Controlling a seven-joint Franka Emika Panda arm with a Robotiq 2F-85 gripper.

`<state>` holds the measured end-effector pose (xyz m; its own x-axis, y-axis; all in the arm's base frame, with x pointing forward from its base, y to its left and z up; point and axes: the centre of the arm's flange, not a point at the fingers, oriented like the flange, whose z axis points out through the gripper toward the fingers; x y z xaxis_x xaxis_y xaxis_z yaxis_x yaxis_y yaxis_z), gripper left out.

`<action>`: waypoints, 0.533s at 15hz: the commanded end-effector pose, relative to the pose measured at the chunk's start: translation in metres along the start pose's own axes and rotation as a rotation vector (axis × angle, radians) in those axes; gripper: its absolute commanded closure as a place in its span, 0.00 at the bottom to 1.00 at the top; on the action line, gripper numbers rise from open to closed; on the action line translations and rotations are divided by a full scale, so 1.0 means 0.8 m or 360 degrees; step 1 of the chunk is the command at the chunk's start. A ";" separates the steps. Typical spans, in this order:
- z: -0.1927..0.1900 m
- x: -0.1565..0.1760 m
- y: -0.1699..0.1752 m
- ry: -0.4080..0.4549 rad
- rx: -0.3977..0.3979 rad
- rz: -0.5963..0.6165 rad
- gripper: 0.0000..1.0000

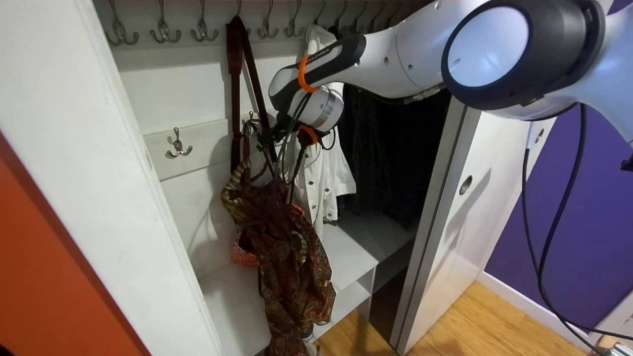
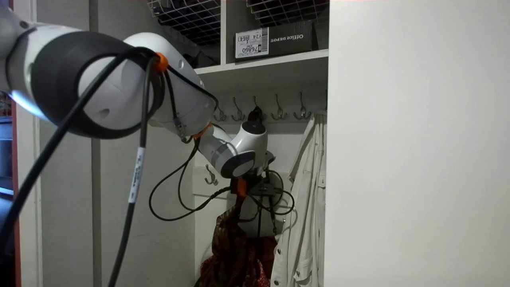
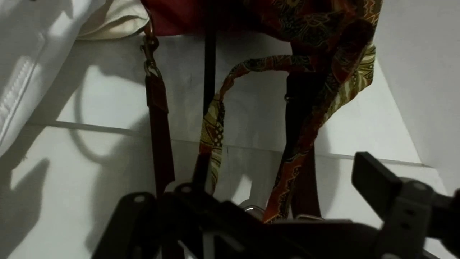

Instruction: Pick up one brown strap from the bottom hangers and hang it on the far left bottom hanger in the closet

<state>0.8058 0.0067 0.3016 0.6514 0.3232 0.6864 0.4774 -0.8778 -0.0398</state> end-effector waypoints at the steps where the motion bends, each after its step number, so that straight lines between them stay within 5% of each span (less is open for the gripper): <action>1: 0.030 0.011 0.024 0.0135 -0.0021 -0.0076 0.00; 6: 0.046 0.011 0.034 0.0288 -0.0060 -0.0121 0.00; 7: 0.049 0.011 0.036 0.0311 -0.0062 -0.0127 0.09; 8: 0.051 0.011 0.038 0.0334 -0.0071 -0.0138 0.28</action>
<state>0.8290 0.0033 0.2826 0.5312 0.3248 0.7825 0.4898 -0.8714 0.0292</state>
